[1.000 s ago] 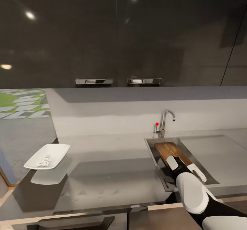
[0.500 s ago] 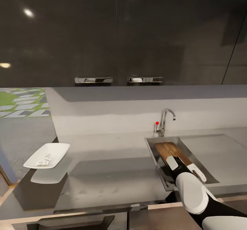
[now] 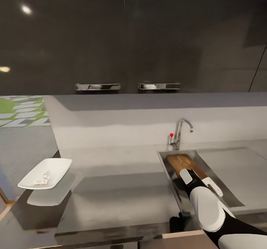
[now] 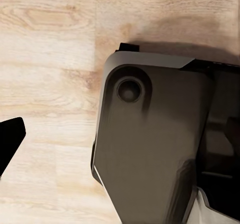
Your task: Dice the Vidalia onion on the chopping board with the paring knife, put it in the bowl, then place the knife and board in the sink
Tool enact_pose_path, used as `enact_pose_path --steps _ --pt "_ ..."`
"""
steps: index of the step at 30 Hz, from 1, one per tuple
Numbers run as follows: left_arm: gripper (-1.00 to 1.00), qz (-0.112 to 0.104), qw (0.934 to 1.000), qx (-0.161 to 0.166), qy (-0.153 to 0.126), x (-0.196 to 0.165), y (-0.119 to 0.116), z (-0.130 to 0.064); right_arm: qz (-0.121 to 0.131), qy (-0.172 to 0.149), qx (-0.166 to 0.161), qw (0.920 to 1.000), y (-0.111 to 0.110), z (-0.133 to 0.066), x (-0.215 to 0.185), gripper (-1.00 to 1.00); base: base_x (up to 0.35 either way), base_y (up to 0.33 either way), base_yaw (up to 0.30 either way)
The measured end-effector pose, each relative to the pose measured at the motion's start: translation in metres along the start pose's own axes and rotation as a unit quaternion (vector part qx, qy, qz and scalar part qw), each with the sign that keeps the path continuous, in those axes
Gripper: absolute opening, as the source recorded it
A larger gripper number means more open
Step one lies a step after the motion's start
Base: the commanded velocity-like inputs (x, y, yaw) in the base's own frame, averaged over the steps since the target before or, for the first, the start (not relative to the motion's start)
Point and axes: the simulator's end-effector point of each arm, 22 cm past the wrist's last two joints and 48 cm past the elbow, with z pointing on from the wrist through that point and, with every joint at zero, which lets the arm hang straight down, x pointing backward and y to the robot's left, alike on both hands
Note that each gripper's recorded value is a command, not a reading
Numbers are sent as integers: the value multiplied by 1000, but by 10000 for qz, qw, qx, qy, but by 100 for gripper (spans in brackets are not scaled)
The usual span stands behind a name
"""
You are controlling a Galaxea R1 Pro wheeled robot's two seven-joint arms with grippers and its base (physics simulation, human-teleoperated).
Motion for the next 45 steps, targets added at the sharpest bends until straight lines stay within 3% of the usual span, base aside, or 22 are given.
enact_pose_path --steps 45 --pt "100 25 9997 -33 254 19 2 3 -159 57 158 9997 -5 18 18 -100 10 0 0"
